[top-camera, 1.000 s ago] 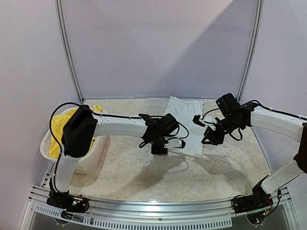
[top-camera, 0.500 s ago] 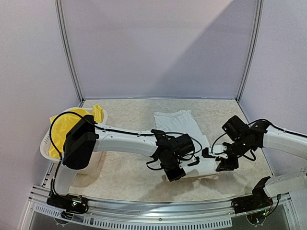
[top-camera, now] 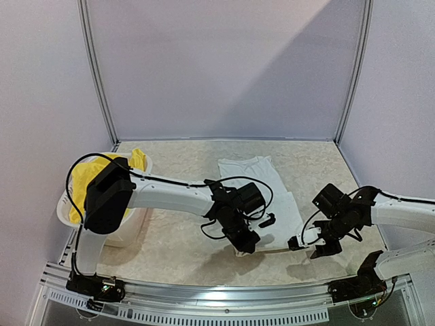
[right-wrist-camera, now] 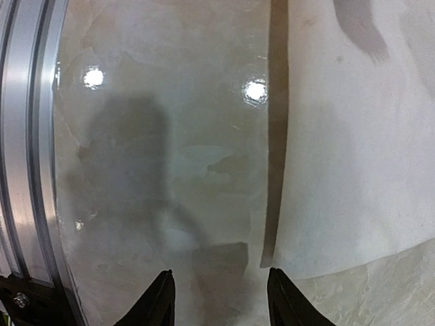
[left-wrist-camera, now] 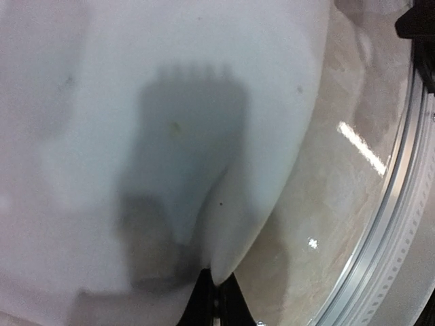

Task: Fold and stack the mixed laundry pile
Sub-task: Adjust the 2/3-rectangle-folded shirt at the center of the board, then pick up the 2/3-rectangle-folded T-shirt from the center of the board.

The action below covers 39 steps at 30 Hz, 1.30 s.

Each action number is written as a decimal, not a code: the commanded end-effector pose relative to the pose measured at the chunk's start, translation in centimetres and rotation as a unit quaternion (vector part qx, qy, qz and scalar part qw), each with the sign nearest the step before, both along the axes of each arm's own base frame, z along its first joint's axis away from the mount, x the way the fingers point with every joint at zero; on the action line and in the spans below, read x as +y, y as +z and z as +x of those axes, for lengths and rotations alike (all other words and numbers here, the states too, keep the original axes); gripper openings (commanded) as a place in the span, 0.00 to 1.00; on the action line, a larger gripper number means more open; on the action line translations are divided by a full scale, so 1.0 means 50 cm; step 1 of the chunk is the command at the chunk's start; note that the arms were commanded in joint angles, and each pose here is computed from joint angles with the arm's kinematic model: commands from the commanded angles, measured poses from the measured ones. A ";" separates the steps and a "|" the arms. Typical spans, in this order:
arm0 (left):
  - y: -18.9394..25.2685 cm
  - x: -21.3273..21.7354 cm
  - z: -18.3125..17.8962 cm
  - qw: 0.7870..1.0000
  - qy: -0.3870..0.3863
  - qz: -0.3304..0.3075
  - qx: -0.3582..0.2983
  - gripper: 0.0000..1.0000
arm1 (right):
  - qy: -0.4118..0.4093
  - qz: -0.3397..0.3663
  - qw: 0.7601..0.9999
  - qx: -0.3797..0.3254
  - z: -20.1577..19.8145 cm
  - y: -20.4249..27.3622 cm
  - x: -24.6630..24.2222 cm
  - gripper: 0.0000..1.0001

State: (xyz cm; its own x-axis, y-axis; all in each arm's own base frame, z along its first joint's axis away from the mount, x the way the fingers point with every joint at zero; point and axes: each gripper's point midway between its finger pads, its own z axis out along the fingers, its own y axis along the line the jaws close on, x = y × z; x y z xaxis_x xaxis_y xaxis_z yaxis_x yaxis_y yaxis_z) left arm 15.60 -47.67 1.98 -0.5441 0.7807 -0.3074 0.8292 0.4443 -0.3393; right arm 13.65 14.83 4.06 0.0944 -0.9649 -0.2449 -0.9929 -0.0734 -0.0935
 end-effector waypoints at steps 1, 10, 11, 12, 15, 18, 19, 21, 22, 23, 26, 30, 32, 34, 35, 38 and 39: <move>0.047 -0.006 0.013 0.999 0.011 -0.035 0.009 0.00 | 0.016 0.004 0.999 -0.044 0.041 -0.007 0.024 0.46; 0.050 0.005 0.021 0.999 0.012 -0.034 0.014 0.00 | 0.012 -0.012 0.997 -0.077 0.068 -0.040 0.035 0.44; 0.051 0.006 0.022 0.999 0.013 -0.035 0.014 0.00 | 0.011 -0.015 0.997 -0.081 0.069 -0.045 0.033 0.44; 0.052 0.007 0.023 0.999 0.013 -0.036 0.015 0.00 | 0.011 -0.015 0.996 -0.084 0.070 -0.050 0.033 0.44; 0.058 0.008 0.026 0.999 0.016 -0.042 0.022 0.00 | -0.002 -0.041 0.991 -0.129 0.100 -0.064 0.018 0.39; 0.064 0.014 0.029 0.999 0.014 -0.041 0.021 0.00 | -0.015 -0.055 0.986 -0.156 0.122 -0.057 0.010 0.16; 0.067 0.018 0.030 0.999 0.009 -0.037 0.019 0.00 | -0.016 -0.054 0.985 -0.160 0.126 -0.047 0.011 0.08; 0.077 0.031 0.032 1.000 -0.008 -0.025 0.007 0.00 | -0.013 -0.041 0.985 -0.166 0.127 -0.012 0.018 0.01; 0.086 0.037 0.031 1.000 -0.022 -0.019 -0.001 0.00 | -0.010 -0.027 0.985 -0.168 0.126 0.014 0.026 0.00; 0.096 0.045 0.027 0.999 -0.036 -0.014 -0.005 0.00 | -0.007 -0.020 0.986 -0.163 0.121 0.036 0.031 0.00; 0.127 0.070 0.022 0.998 -0.067 0.006 -0.018 0.00 | -0.008 0.006 0.989 -0.144 0.113 0.096 0.051 0.00; 0.176 0.093 0.025 0.997 -0.072 0.024 -0.034 0.00 | -0.016 0.036 0.990 -0.138 0.116 0.162 0.075 0.00; 0.204 0.107 0.032 0.996 -0.063 0.032 -0.048 0.00 | -0.017 0.056 0.989 -0.134 0.117 0.193 0.091 0.00; 0.236 0.119 0.046 0.996 -0.048 0.036 -0.069 0.00 | -0.021 0.065 0.988 -0.139 0.123 0.222 0.099 0.00; 0.255 0.125 0.054 0.995 -0.040 0.036 -0.080 0.00 | -0.023 0.067 0.987 -0.143 0.127 0.235 0.100 0.00; 0.325 0.140 0.092 0.992 -0.011 0.024 -0.127 0.00 | -0.028 0.079 0.984 -0.156 0.140 0.275 0.111 0.00; 0.349 0.145 0.103 0.990 -0.002 0.019 -0.140 0.00 | -0.030 0.083 0.983 -0.160 0.144 0.287 0.114 0.00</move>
State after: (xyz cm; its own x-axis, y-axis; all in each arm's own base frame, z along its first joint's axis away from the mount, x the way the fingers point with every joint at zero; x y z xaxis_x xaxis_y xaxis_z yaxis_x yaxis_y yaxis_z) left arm 18.16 -43.15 14.60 -0.4192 0.8293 -0.3694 0.9077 0.3751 -0.1881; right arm 21.13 20.28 16.51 0.1564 -0.9259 -0.3440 -0.9039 0.0063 -0.4278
